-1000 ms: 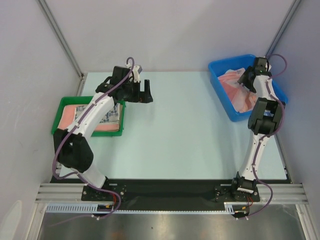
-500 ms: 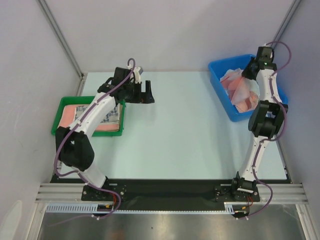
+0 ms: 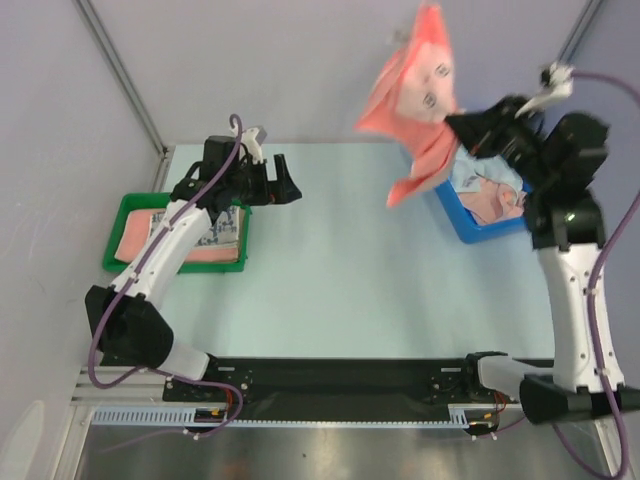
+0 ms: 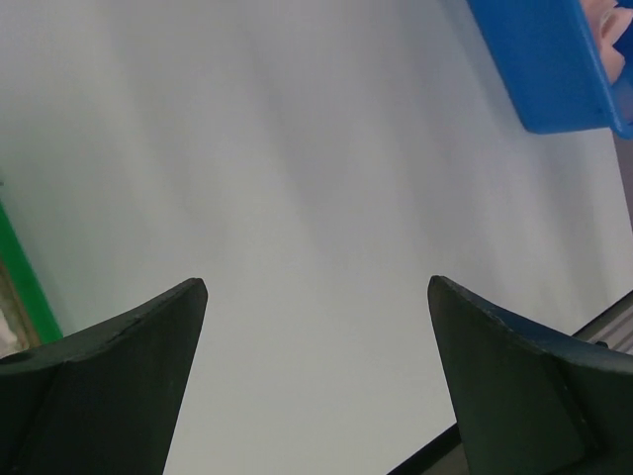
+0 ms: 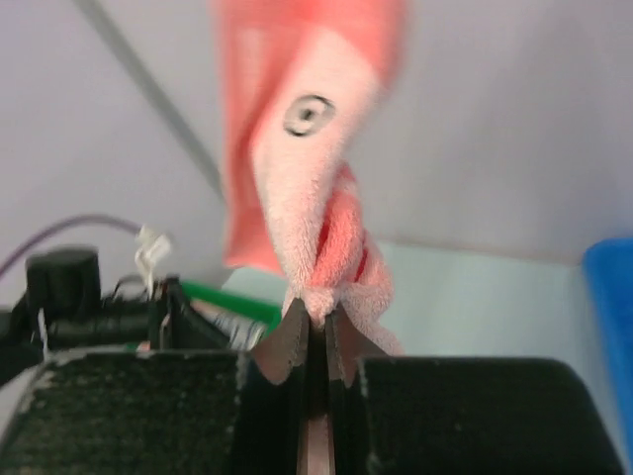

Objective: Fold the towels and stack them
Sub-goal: Move the towel to the center of the board, then flatten out the crumpled towel

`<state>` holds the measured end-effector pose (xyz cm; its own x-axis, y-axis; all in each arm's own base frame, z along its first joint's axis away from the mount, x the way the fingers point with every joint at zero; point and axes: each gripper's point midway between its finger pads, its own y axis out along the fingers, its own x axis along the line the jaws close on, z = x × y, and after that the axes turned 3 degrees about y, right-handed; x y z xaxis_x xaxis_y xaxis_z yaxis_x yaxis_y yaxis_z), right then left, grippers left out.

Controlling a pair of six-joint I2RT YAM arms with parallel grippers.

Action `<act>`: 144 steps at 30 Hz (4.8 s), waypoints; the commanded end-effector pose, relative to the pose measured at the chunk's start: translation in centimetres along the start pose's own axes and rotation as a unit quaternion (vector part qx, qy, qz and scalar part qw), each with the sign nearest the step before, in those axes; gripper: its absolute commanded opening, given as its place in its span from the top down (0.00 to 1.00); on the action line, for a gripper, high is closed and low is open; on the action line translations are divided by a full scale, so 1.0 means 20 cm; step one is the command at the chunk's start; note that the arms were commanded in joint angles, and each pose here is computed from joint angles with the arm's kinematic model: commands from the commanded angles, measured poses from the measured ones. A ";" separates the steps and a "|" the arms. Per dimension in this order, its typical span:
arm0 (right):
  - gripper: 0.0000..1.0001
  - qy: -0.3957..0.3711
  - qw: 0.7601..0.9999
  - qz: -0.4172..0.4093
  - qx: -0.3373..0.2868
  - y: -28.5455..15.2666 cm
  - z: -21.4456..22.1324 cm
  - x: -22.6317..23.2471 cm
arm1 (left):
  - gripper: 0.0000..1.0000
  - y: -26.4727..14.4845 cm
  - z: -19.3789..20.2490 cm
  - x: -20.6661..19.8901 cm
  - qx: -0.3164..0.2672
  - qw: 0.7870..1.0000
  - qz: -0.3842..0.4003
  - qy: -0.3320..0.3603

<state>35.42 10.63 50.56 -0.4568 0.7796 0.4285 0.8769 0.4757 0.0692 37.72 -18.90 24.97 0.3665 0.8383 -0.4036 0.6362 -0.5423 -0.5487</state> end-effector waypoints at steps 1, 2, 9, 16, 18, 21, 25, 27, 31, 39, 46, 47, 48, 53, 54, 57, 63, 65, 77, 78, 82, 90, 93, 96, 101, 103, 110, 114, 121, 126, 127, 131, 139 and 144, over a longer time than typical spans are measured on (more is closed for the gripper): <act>0.92 0.100 0.981 0.031 0.166 0.03 0.82 -0.17 | 0.00 -0.10 0.05 0.05 -0.012 0.999 -0.032 0.004; 0.91 0.102 0.976 0.037 0.187 0.02 1.01 -0.15 | 0.00 -0.09 0.12 0.09 0.005 0.999 -0.043 0.003; 0.84 0.151 0.925 0.082 0.338 -0.31 1.97 -0.10 | 0.04 -0.09 0.38 0.21 0.038 0.996 -0.077 0.002; 0.52 0.084 0.898 0.246 0.356 -0.48 2.00 -0.36 | 0.08 -0.09 0.61 0.13 0.070 0.994 -0.079 0.022; 0.51 0.063 0.907 0.219 0.353 -0.41 1.90 -0.31 | 0.08 -0.11 0.67 0.11 0.070 0.995 -0.063 0.020; 0.50 0.016 0.922 0.048 0.383 -0.28 1.87 -0.07 | 0.08 -0.13 0.72 0.08 0.075 0.996 -0.042 0.012; 0.51 -0.089 0.865 -0.173 0.462 -0.18 2.05 0.20 | 0.05 -0.20 0.65 0.11 0.052 0.996 -0.074 0.000; 0.52 -0.128 0.853 -0.158 0.480 -0.12 2.16 0.22 | 0.03 -0.25 0.59 0.23 0.029 0.992 -0.115 -0.048; 0.53 -0.123 0.826 -0.177 0.520 -0.05 2.35 0.41 | 0.05 -0.31 0.52 0.35 0.012 0.988 -0.110 -0.110; 0.39 -0.180 0.730 -0.374 0.543 -0.14 2.64 0.67 | 0.05 -0.38 0.48 0.45 -0.030 0.982 -0.116 -0.147; 0.37 -0.222 0.703 -0.317 0.596 -0.18 2.81 0.55 | 0.05 -0.37 0.52 0.47 -0.019 0.984 -0.117 -0.132; 0.38 -0.233 0.708 -0.302 0.594 -0.16 2.82 0.52 | 0.05 -0.37 0.53 0.47 -0.018 0.985 -0.117 -0.127; 0.43 -0.239 0.711 -0.291 0.593 -0.16 2.81 0.50 | 0.05 -0.37 0.54 0.47 -0.019 0.985 -0.118 -0.126; 0.61 -0.246 0.742 -0.258 0.568 -0.14 2.74 0.48 | 0.06 -0.36 0.53 0.46 -0.024 0.987 -0.106 -0.121; 0.82 -0.250 0.752 -0.249 0.557 -0.12 2.72 0.48 | 0.07 -0.36 0.53 0.44 -0.022 0.988 -0.099 -0.118; 1.00 -0.232 0.783 -0.234 0.527 -0.07 2.62 0.49 | 0.08 -0.35 0.52 0.42 -0.024 0.991 -0.083 -0.100; 1.00 -0.139 0.851 -0.128 0.491 0.04 2.36 0.36 | 0.10 -0.29 0.55 0.35 -0.004 0.996 -0.046 -0.077; 1.00 -0.103 0.866 -0.103 0.479 0.09 2.29 0.28 | 0.10 -0.25 0.55 0.31 0.003 0.997 -0.037 -0.060; 1.00 0.014 0.891 0.091 0.445 0.20 2.09 -0.48 | 0.11 0.08 0.67 -0.01 0.067 0.997 0.045 0.004; 1.00 0.018 0.889 0.099 0.447 0.19 2.09 -0.52 | 0.12 0.11 0.69 -0.04 0.074 0.996 0.053 0.008; 1.00 0.028 0.882 0.136 0.450 0.16 2.08 -0.68 | 0.12 0.22 0.73 -0.13 0.093 0.992 0.071 0.036; 1.00 0.045 0.877 0.151 0.453 0.11 2.07 -0.81 | 0.12 0.42 0.74 -0.25 0.107 0.978 0.148 0.099; 1.00 0.046 0.878 0.147 0.453 0.11 2.06 -0.82 | 0.13 0.50 0.76 -0.28 0.121 0.966 0.177 0.147; 1.00 0.047 0.880 0.143 0.450 0.12 2.05 -0.82 | 0.15 0.56 0.82 -0.31 0.140 0.954 0.212 0.157; 1.00 0.059 0.879 0.156 0.447 0.10 2.04 -0.89 | 0.16 0.58 0.88 -0.36 0.141 0.933 0.280 0.176; 1.00 0.066 0.878 0.160 0.446 0.10 2.04 -0.91 | 0.16 0.58 0.92 -0.37 0.152 0.924 0.298 0.184; 1.00 0.071 0.877 0.165 0.446 0.10 2.04 -0.94 | 0.18 0.63 0.98 -0.35 0.178 0.918 0.307 0.178; 1.00 0.071 0.877 0.163 0.446 0.10 2.05 -0.94 | 0.19 0.67 1.02 -0.29 0.192 0.921 0.283 0.187; 1.00 0.072 0.877 0.159 0.447 0.10 2.06 -0.94 | 0.25 0.73 1.04 -0.25 0.201 0.923 0.269 0.190; 1.00 0.075 0.877 0.161 0.447 0.10 2.06 -0.96 | 0.48 0.72 1.04 -0.25 0.206 0.921 0.267 0.194; 1.00 0.076 0.876 0.163 0.447 0.10 2.06 -0.96 | 0.68 0.71 1.04 -0.25 0.208 0.921 0.265 0.194; 0.99 0.078 0.881 0.169 0.435 0.13 2.01 -0.96 | 0.98 0.68 1.03 -0.23 0.231 0.921 0.249 0.193; 1.00 0.066 0.921 0.135 0.360 0.26 1.70 -0.78 | 1.00 0.57 0.75 -0.22 0.177 0.943 0.165 0.230; 1.00 0.027 0.959 0.089 0.270 0.40 1.28 -0.52 | 1.00 0.35 0.21 -0.23 0.088 0.957 0.032 0.274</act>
<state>41.31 15.19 12.85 -0.1606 0.8856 0.4358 0.5730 0.4432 -0.6894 33.36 -28.04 8.55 0.7641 0.5885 -0.2641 0.2015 -0.6067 -0.7689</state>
